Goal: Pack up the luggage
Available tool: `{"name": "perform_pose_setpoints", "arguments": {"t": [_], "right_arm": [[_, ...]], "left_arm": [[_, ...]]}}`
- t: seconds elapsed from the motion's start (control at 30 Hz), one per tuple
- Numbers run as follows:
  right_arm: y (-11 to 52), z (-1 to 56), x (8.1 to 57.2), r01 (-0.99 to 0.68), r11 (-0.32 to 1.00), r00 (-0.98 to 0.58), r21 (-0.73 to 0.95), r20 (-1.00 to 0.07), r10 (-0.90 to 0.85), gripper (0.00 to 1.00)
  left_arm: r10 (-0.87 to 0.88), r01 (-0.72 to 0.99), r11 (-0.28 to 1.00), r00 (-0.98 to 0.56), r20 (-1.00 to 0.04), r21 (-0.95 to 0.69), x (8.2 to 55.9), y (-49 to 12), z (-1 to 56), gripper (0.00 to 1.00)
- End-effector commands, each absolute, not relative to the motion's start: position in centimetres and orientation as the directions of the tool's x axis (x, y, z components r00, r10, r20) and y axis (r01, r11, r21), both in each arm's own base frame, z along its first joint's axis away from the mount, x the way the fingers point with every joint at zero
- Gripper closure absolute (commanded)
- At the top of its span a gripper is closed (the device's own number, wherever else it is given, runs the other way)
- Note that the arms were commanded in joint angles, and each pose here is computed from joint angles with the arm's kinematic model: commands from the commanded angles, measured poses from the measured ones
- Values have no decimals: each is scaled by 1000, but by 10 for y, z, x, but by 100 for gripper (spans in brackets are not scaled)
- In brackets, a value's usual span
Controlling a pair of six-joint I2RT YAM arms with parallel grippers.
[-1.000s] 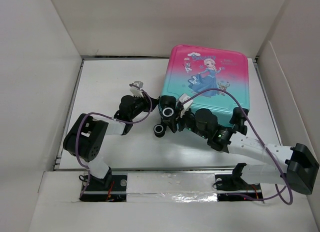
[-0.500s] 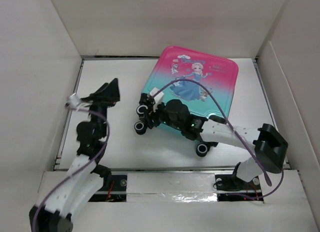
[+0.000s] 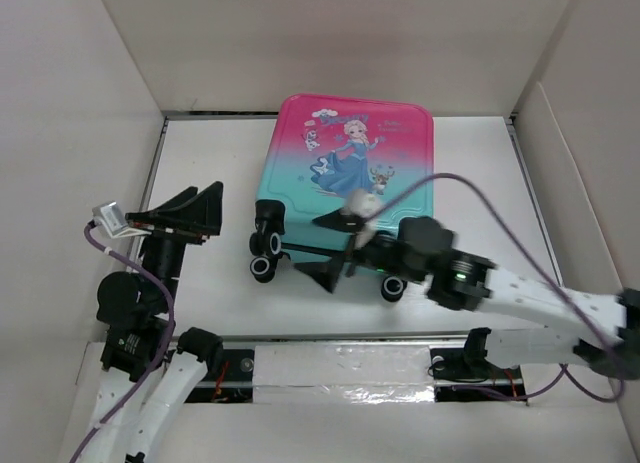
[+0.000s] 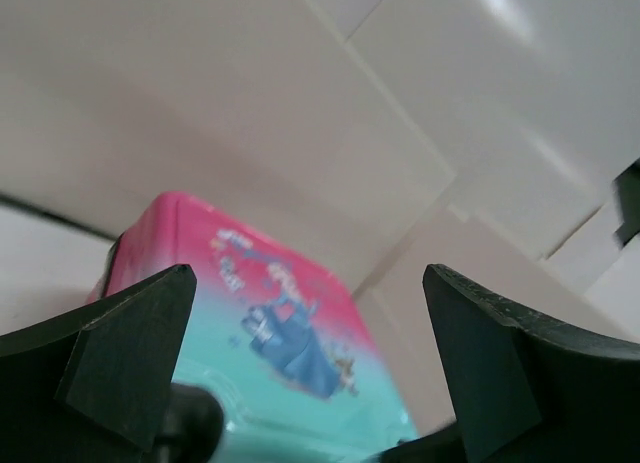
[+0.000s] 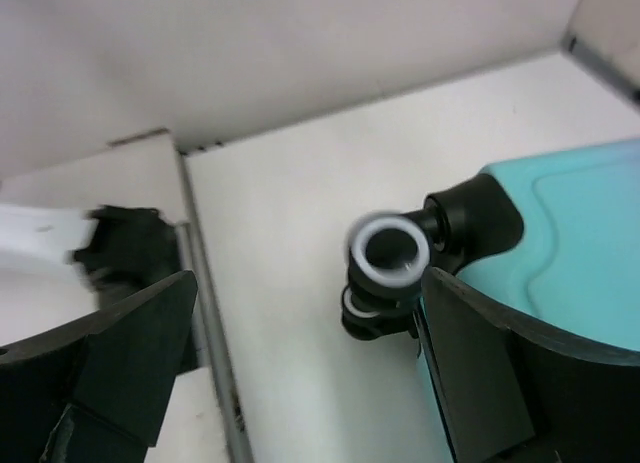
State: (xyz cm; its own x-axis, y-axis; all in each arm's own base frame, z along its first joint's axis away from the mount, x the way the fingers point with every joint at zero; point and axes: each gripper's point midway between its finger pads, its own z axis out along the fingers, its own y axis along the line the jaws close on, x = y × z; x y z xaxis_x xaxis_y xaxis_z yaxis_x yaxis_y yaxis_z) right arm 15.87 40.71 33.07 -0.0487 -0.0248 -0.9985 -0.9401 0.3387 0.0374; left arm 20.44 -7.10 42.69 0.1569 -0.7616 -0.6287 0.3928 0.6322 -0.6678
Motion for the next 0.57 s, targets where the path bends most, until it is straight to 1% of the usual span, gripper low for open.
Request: {"name": "perform_pose_setpoints", "arguments": {"t": [0.0, 0.03, 0.07, 0.1, 0.13, 0.17, 0.2, 0.3, 0.4, 0.53], "right_arm": [[315, 399, 158, -856, 517, 72, 10, -988, 139, 0], [290, 403, 161, -816, 577, 74, 35, -983, 165, 0], [247, 406, 158, -767, 635, 70, 91, -972, 224, 0], [211, 406, 171, -660, 737, 79, 144, -963, 258, 0], [186, 399, 174, -601, 783, 82, 164, -961, 264, 0], [167, 380, 177, -535, 820, 59, 201, -960, 274, 0], [121, 383, 179, -420, 856, 83, 301, -927, 366, 0], [71, 359, 179, -273, 881, 101, 387, -899, 426, 0], [54, 338, 180, -194, 894, 91, 404, -900, 426, 0], [60, 324, 183, -170, 918, 52, 357, -927, 370, 0]], "left_arm": [[-610, 317, 751, -5, -793, -579, 203, -84, 384, 1], [-575, 295, 781, -2, -818, -550, 202, -79, 379, 1], [-548, 274, 802, -17, -836, -531, 198, -76, 370, 1], [-530, 262, 816, -14, -848, -515, 196, -72, 366, 1], [-502, 255, 836, -3, -865, -486, 194, -69, 364, 1], [-492, 250, 843, 3, -871, -476, 190, -66, 362, 1], [-485, 247, 849, 9, -874, -468, 188, -64, 361, 1], [-471, 220, 864, 33, -881, -454, 189, -57, 361, 1], [-468, 214, 866, 30, -883, -452, 194, -58, 357, 1], [-472, 244, 855, 0, -882, -457, 203, -70, 350, 1]]}}
